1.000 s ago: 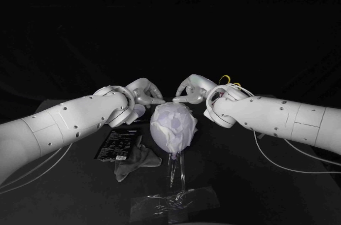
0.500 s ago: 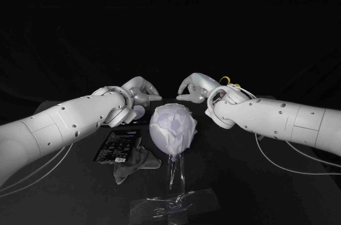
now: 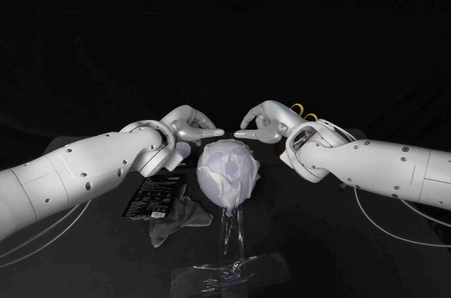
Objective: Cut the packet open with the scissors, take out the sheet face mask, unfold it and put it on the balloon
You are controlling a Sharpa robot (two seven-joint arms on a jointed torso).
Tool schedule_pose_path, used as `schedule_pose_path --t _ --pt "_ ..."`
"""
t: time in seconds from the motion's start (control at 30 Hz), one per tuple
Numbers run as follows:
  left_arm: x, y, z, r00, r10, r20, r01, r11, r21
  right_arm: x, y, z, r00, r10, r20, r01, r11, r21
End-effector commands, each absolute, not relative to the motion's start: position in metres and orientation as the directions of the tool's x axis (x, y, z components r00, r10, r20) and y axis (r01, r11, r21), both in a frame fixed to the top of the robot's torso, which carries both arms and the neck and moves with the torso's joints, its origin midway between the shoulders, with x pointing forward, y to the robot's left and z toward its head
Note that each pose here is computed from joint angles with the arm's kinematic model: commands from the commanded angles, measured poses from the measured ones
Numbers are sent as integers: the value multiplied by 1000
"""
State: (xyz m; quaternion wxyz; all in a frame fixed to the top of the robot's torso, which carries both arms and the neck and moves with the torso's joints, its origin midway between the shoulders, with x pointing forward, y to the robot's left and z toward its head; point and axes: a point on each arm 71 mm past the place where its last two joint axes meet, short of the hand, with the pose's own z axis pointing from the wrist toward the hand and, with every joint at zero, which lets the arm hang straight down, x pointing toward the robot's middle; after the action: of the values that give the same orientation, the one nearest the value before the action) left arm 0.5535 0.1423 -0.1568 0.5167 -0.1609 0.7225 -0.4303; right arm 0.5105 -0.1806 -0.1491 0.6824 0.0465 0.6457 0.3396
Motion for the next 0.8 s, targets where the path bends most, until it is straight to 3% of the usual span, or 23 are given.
schedule_pose_path --t 0.03,0.8 --pt "548 137 -157 -449 -666 -595 234 555 -798 507 -181 -151 -104 550 -828 -388 745 543" --pt "550 133 -168 -454 -625 -635 227 609 -760 518 -174 -182 -164 523 -837 -286 786 547"
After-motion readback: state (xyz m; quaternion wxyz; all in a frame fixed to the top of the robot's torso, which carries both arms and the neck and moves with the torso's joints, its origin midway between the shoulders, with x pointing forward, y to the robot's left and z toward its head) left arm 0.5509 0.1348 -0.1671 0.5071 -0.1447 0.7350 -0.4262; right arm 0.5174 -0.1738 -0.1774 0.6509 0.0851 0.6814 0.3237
